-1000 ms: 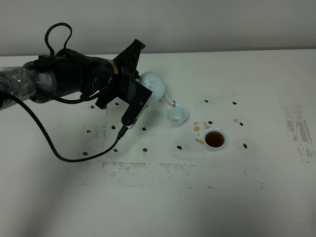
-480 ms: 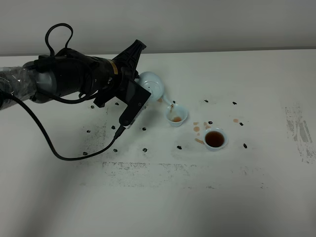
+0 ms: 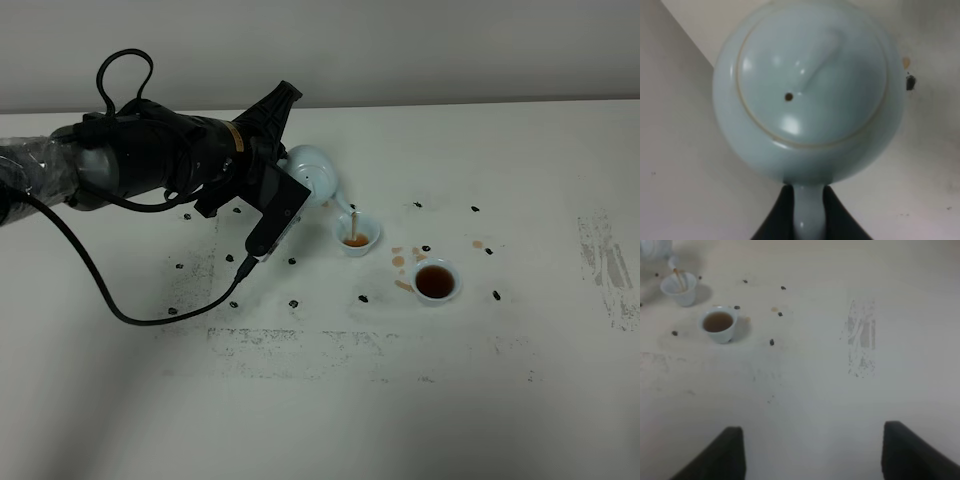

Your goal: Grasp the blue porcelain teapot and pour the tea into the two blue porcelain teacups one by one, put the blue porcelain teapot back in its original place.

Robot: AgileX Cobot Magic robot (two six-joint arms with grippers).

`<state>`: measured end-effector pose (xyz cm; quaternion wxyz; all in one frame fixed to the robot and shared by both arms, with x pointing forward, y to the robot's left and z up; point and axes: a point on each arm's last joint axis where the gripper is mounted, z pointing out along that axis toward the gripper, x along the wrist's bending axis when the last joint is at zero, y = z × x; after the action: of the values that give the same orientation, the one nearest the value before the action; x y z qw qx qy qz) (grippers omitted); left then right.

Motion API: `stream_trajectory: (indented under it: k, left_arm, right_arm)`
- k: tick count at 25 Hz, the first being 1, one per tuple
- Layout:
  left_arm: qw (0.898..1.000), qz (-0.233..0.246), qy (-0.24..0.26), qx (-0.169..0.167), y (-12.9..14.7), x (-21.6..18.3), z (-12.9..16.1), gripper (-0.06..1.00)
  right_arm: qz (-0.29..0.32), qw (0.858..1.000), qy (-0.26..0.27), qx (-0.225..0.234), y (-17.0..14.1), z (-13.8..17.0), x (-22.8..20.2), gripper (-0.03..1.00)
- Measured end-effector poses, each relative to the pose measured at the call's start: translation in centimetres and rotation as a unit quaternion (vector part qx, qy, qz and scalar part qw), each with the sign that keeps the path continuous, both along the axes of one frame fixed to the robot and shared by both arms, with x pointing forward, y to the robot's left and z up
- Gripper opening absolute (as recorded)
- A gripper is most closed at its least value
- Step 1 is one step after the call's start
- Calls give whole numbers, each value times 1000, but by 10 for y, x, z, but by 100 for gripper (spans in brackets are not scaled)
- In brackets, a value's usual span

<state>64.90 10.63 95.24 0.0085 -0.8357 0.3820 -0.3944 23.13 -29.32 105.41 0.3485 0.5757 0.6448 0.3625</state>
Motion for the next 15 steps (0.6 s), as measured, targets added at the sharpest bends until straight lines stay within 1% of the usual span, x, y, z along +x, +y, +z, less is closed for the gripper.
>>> stream_trajectory:
  k: [7,15]
  left_arm:
    - [1000,-7,-6,8,0,0,0,4]
    - [1000,-7,-6,9,0,0,0,4]
  right_arm:
    - [0,1000,0,0,0,0,0,56]
    - [0,1000,0,0,0,0,0,56]
